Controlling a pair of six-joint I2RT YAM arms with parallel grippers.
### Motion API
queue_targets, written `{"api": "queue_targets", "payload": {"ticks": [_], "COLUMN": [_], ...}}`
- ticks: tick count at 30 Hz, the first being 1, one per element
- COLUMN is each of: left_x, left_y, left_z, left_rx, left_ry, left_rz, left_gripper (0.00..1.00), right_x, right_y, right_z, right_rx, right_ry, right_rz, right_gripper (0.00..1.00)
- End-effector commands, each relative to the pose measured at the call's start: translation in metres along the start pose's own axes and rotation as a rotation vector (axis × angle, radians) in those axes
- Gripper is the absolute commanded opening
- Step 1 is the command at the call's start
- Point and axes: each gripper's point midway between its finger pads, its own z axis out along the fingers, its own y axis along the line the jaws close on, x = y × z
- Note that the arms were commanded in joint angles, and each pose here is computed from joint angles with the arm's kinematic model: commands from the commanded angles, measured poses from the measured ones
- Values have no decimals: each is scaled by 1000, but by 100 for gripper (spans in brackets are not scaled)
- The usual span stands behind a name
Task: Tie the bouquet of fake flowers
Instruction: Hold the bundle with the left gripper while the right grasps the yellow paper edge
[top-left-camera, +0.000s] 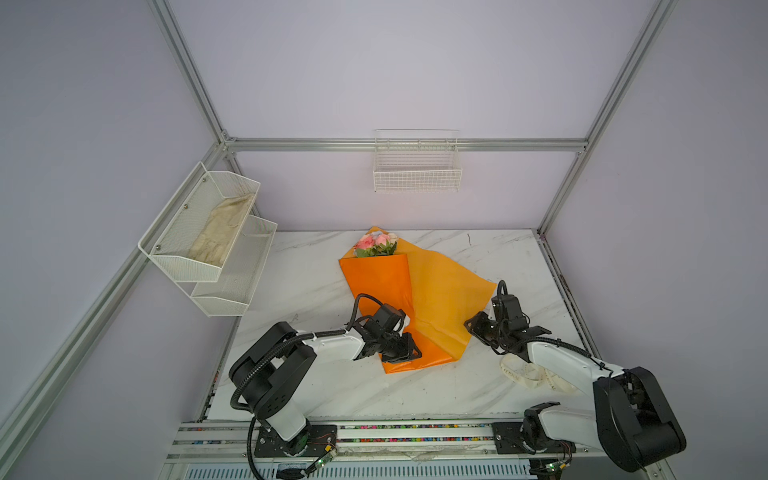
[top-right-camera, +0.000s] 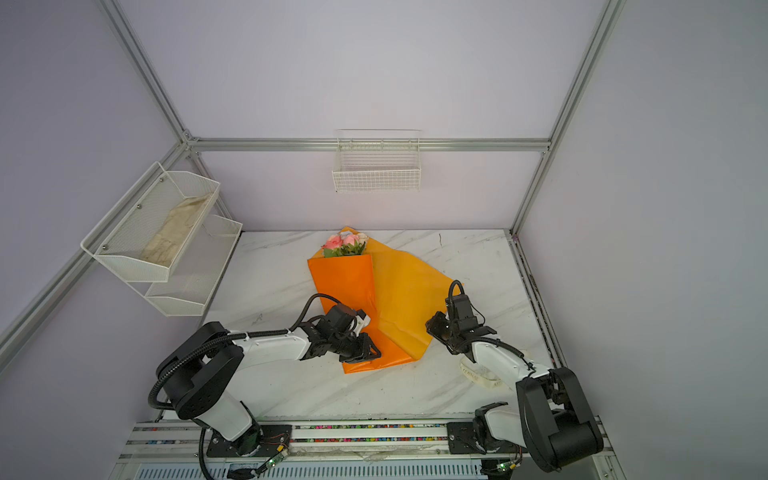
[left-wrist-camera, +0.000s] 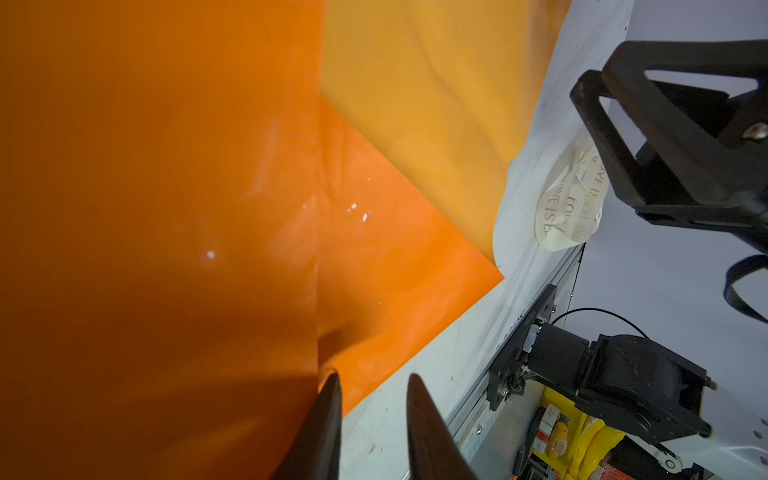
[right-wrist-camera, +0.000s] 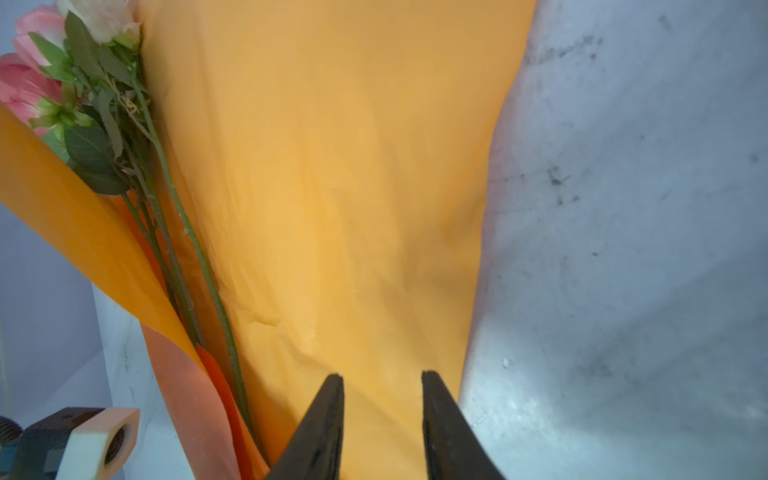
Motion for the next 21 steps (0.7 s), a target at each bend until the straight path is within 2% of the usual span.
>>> {"api": "queue_targets", "payload": {"ticks": [1, 6, 13, 21], "left_x": [9, 14, 25, 29], "left_y": [11, 18, 34, 37], "left_z": [6, 10, 18, 20], "left_rx": [-11, -22, -61, -61], "left_ry": [18, 38, 76, 98], "left_rz": [-24, -31, -55, -44], "left_gripper": [26, 22, 14, 11], "right_x": [-5, -17, -27, -41], "right_y": [2, 1, -14, -22], "right_z": [5, 9, 19, 33], "right_rx": [-15, -46, -55, -99], "right_ry": [27, 25, 31, 21], "right_rz": [-32, -16, 51, 74], "right_gripper": [36, 38, 48, 47]}}
